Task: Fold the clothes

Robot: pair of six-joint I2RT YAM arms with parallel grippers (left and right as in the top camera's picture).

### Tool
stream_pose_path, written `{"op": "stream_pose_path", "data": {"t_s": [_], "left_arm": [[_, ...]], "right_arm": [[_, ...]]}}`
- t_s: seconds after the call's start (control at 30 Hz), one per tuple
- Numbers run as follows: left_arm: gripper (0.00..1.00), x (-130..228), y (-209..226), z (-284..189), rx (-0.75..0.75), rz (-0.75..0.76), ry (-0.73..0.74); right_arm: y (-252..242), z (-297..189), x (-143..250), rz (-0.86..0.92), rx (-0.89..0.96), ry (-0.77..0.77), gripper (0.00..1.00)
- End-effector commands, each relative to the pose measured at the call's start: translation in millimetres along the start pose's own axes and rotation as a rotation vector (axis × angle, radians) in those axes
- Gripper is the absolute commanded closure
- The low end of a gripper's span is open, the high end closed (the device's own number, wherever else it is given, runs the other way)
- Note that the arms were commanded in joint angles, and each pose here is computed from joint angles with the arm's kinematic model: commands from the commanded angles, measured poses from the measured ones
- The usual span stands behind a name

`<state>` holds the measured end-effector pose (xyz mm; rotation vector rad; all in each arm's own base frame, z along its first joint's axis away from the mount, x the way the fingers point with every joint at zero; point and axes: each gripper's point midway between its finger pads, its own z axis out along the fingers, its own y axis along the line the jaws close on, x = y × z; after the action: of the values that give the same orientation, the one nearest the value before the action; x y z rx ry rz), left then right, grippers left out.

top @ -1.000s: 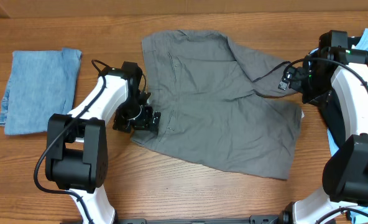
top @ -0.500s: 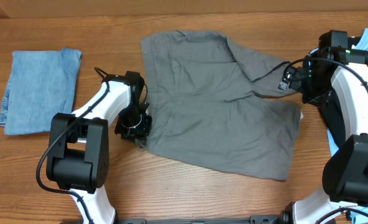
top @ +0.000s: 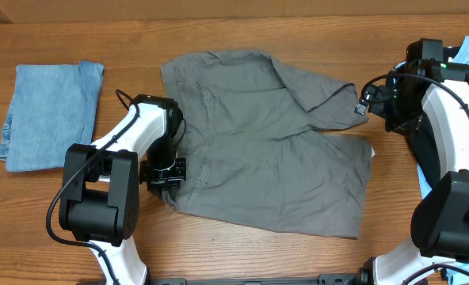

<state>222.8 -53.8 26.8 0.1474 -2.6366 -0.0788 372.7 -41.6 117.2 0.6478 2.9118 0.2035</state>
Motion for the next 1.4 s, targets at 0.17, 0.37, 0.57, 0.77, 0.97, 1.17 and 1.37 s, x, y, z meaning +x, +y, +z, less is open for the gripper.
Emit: {"op": "stream_pose_path", "data": {"t_s": [0.17,0.37,0.57,0.77,0.97,1.17,1.37], "left_arm": [[0.12,1,3,-23,-0.033,-0.019,-0.002],[0.08,-35,-13,-97,0.040,-0.007,-0.240],[0.96,-79,-43,-109,0.185,0.023,-0.418],[0.96,-102,-61,-84,0.234,-0.023,-0.478],[0.96,-119,-81,-59,0.263,0.006,-0.556],[0.96,-106,-79,-89,0.293,-0.001,-0.541],[0.10,-71,-57,-230,0.399,-0.018,-0.789]], "right_arm": [[2,-5,-6,-0.002,-0.011,-0.020,0.00],[2,-5,-6,-0.002,-0.011,-0.020,0.00],[2,-5,-6,-0.002,-0.011,-0.020,0.00],[2,-5,-6,-0.002,-0.011,-0.020,0.00],[2,-5,-6,-0.003,-0.011,-0.020,0.00],[2,-5,-8,-0.003,-0.013,-0.028,0.00],[2,-5,-8,-0.003,-0.013,-0.027,0.00]]}}
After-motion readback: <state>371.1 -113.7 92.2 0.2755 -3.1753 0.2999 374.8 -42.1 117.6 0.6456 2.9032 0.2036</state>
